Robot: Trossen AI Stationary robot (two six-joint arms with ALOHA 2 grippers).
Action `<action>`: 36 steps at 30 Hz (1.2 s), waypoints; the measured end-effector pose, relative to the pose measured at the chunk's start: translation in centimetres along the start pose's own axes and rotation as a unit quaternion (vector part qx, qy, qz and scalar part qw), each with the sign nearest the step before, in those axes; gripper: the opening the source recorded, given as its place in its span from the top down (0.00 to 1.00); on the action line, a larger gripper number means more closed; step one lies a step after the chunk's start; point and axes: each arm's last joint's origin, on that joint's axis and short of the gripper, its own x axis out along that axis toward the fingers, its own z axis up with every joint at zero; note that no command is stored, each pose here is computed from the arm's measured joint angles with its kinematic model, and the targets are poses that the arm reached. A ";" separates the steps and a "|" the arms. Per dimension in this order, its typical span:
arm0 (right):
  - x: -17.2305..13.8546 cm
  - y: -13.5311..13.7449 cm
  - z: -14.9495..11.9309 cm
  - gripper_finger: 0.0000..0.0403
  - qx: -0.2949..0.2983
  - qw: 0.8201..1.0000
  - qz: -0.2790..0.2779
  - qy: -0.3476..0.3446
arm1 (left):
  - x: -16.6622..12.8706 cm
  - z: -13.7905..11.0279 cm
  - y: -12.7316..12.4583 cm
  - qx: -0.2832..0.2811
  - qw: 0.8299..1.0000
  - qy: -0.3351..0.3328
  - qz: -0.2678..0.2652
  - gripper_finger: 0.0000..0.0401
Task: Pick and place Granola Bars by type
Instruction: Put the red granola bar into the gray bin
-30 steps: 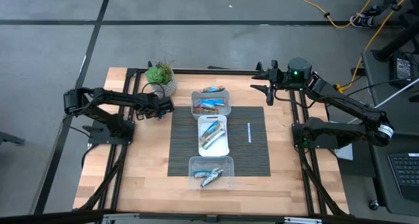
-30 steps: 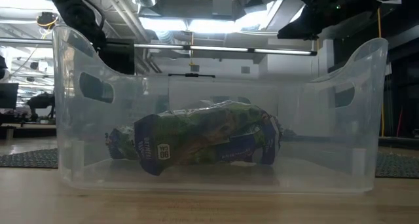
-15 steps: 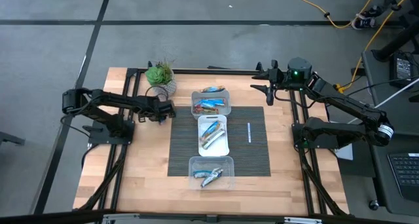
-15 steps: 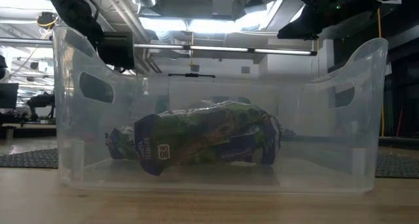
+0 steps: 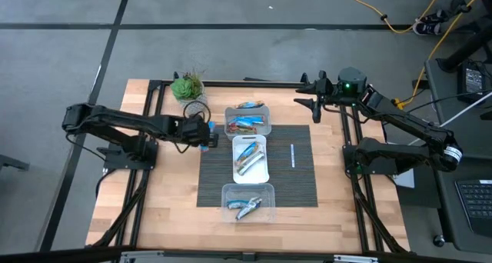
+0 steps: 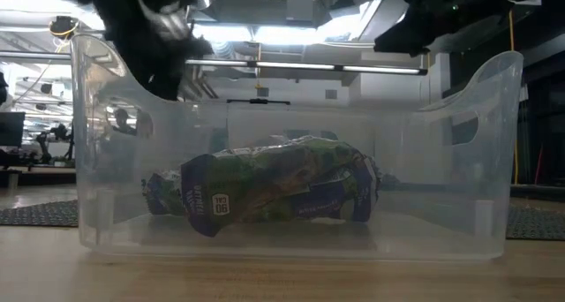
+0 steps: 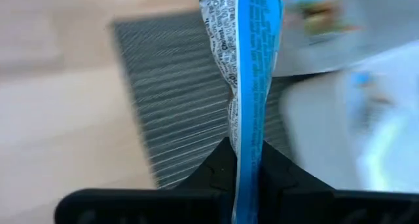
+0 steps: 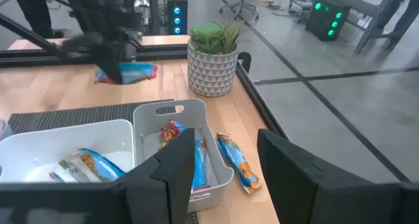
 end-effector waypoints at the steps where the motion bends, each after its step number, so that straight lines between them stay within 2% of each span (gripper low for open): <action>1: 0.0 0.0 0.1 0.58 -0.001 1.000 -0.001 -0.003 | -0.6 0.1 -0.6 0.013 1.000 -0.010 -0.013 0.95; 6: 0.0 -0.1 0.3 0.58 0.020 1.000 -0.002 -0.016 | -3.9 1.1 -3.4 0.084 0.991 -0.074 -0.067 0.95; 13: 0.0 0.0 1.3 0.58 0.066 0.996 0.000 -0.060 | -7.3 2.8 -5.9 0.148 0.973 -0.150 -0.099 0.96; 19: 0.5 1.1 2.5 0.57 0.061 0.990 0.057 -0.114 | -8.4 3.4 -6.7 0.186 0.958 -0.190 -0.106 0.96; 25: 2.9 2.0 2.6 0.44 0.101 0.983 0.104 -0.117 | -8.3 3.8 -6.7 0.199 0.954 -0.200 -0.102 0.96; 30: 5.5 3.3 2.4 0.30 0.115 0.975 0.144 -0.122 | -8.7 4.2 -7.5 0.220 0.939 -0.228 -0.133 0.96; 36: 8.3 4.3 3.6 0.26 0.107 0.973 0.161 -0.128 | -9.1 4.5 -8.5 0.226 0.924 -0.260 -0.168 0.96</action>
